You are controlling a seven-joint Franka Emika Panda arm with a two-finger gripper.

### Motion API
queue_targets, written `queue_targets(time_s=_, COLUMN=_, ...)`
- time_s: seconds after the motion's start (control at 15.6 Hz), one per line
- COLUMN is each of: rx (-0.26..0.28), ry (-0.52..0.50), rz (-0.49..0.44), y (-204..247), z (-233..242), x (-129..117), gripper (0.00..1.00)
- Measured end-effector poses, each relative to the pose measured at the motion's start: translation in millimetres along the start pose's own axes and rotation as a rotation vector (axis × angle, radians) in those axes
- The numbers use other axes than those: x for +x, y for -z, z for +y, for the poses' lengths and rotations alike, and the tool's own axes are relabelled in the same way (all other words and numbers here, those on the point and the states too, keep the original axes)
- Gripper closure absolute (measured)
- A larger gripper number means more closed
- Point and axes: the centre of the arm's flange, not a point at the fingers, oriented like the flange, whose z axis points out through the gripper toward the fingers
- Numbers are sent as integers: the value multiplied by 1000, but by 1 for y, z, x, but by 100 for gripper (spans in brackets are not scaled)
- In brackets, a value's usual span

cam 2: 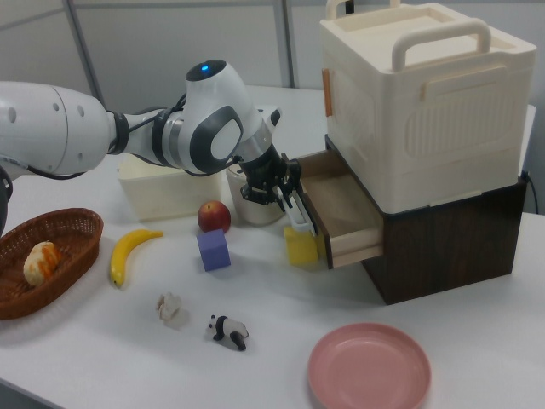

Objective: Slide the drawer open
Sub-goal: 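Pull the drawer handle outward away from the wooden unit, then open the gripper and release the drawer handle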

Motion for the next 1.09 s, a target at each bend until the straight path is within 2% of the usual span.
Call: queue_targets(time_s=1.09, rx=8, ry=10, rz=0, y=3, z=-10, x=5, gripper=87)
